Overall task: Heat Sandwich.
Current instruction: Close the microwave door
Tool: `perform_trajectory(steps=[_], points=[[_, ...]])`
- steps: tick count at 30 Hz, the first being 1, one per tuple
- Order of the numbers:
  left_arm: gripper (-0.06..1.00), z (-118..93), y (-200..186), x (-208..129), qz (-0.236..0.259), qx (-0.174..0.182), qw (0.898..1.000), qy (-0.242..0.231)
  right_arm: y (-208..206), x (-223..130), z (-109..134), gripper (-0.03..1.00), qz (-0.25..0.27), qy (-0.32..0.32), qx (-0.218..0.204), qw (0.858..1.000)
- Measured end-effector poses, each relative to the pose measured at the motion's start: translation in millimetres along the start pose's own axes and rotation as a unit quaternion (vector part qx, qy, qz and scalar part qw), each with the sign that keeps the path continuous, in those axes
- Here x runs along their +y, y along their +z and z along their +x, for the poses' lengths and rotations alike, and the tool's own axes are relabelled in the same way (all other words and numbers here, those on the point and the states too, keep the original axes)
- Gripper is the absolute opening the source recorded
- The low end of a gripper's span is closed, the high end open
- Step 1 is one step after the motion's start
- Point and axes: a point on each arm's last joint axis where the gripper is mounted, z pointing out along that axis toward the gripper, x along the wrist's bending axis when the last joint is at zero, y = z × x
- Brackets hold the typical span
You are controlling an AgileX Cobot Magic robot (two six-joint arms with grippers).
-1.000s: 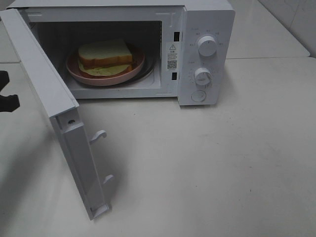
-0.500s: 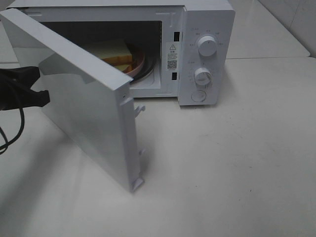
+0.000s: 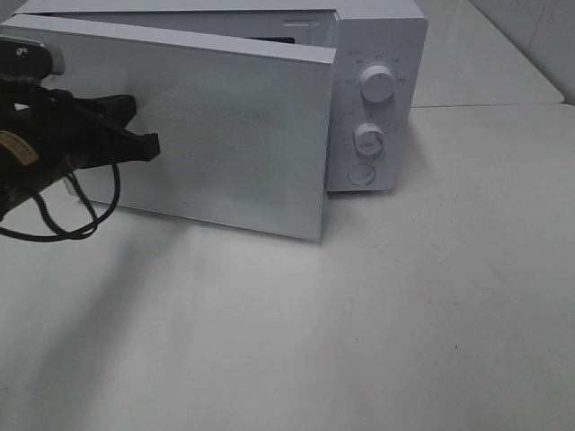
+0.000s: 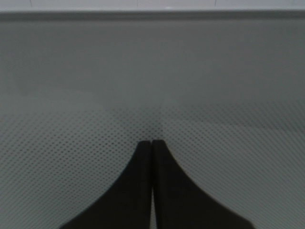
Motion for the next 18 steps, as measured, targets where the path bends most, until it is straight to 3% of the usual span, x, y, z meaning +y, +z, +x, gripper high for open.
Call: perform_trajectory(steps=[8,18], points=[[0.00,-18.0,26.7,1.7,0.004,0.008,1.000,0.010,0.0,0.0,0.0,0.74,0.000,0.000,0.000,1.000],[0.00,-47.6,59.7,-1.6,0.032,-0.017,0.999,0.012,0.0,0.0,0.1,0.74,0.000,0.000,0.000,1.000]])
